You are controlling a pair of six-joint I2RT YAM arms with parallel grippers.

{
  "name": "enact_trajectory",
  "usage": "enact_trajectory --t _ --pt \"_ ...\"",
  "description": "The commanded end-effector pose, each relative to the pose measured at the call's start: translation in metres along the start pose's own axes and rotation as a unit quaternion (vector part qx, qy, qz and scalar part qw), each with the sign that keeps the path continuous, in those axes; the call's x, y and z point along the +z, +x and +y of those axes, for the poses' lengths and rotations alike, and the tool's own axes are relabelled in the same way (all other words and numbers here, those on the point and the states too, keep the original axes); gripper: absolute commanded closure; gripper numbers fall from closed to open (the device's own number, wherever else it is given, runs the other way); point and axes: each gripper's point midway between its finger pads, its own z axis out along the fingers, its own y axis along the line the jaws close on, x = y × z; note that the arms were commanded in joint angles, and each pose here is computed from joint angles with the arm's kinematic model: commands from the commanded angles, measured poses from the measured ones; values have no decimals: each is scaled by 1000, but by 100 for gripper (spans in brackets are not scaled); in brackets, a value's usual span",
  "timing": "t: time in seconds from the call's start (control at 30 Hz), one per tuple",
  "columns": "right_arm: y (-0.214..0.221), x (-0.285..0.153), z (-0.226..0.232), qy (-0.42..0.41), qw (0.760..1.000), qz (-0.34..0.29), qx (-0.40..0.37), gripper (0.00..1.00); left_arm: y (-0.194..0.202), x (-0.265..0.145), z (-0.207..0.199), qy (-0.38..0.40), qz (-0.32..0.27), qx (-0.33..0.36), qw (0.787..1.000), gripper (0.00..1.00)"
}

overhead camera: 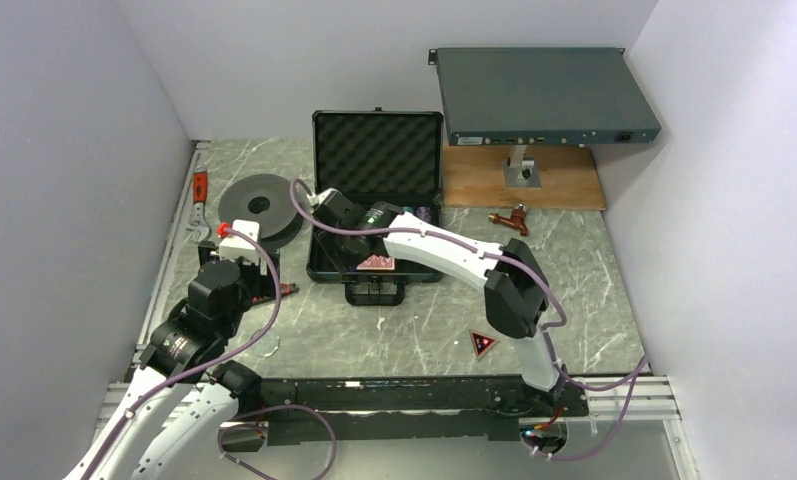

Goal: Pack up texas hold em set

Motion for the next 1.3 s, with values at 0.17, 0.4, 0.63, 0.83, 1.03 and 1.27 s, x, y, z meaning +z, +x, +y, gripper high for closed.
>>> enact_trajectory --t 0.17,0.4,0.63,0.83,1.03,1.27 --pt "-66 21 -11 -10 998 -55 13 56 -12 -2 4 -7 -21 -14 1000 12" --pt "-88 43 -24 5 998 -65 10 56 -12 -2 3 -5 -22 -14 1000 12" --pt "-101 63 -37 6 997 -78 27 56 -12 0 2 -2 -22 -14 1000 12" --pt "-110 78 -34 -5 996 -87 28 56 -12 1 2 -1 -24 -15 1000 12" --pt "-114 86 -32 -11 995 -93 29 55 -12 2 3 -2 -23 -15 1000 12" --pt "-121 90 -28 -24 994 -105 35 54 -12 3 2 1 -21 -15 1000 12"
